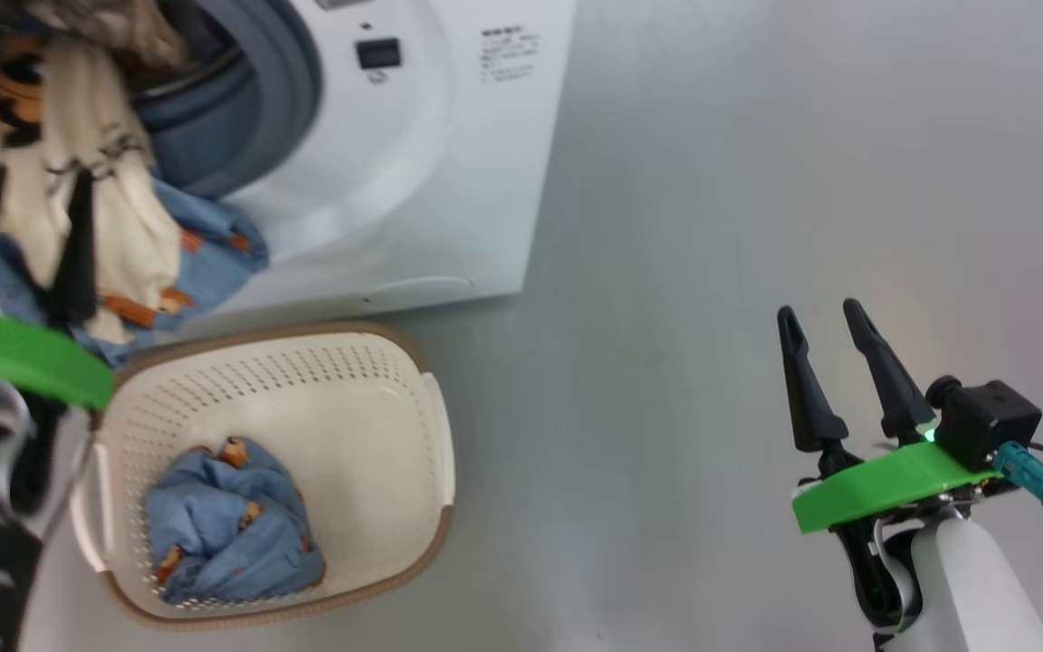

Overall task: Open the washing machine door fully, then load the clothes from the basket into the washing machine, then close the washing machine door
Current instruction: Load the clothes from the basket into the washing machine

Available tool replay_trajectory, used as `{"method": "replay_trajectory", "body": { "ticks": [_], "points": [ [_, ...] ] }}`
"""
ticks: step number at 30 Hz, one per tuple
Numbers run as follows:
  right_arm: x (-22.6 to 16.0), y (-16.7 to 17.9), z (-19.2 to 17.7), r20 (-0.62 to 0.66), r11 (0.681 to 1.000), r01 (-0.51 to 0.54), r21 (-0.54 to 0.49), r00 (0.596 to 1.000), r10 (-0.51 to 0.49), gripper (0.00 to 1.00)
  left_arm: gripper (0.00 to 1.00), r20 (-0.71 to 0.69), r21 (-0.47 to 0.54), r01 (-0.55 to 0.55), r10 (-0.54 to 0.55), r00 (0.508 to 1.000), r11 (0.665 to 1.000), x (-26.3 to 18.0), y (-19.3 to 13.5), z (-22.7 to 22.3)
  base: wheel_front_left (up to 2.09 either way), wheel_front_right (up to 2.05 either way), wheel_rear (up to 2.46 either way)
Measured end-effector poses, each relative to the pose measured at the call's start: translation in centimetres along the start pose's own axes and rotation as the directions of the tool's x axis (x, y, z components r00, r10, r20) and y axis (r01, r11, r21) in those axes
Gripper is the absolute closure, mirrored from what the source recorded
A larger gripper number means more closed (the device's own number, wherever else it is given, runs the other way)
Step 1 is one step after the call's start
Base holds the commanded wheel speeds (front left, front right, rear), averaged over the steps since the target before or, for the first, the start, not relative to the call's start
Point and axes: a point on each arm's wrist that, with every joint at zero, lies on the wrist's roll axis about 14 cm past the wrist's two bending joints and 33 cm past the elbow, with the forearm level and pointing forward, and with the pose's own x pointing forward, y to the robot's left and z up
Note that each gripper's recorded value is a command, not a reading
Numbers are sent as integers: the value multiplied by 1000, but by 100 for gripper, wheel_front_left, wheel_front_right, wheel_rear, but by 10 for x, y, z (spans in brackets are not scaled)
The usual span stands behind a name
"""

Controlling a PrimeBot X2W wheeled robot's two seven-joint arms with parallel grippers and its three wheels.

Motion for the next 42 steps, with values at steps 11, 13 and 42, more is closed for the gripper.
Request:
{"method": "replay_trajectory", "body": {
  "ticks": [11,13,42],
  "points": [
    [-16,22,17,35,999,-50,19,998,50,0,0,78,24,-78,76,994,997,-89,-8,22,0,0,0],
    [-19,25,18,37,998,-58,21,998,57,0,0,84,13,-99,98,992,995,-104,-9,23,0,0,0],
    [-42,40,37,81,995,-97,31,992,94,0,0,126,-30,-197,199,972,980,-171,-33,24,0,0,0]
  ]
}}
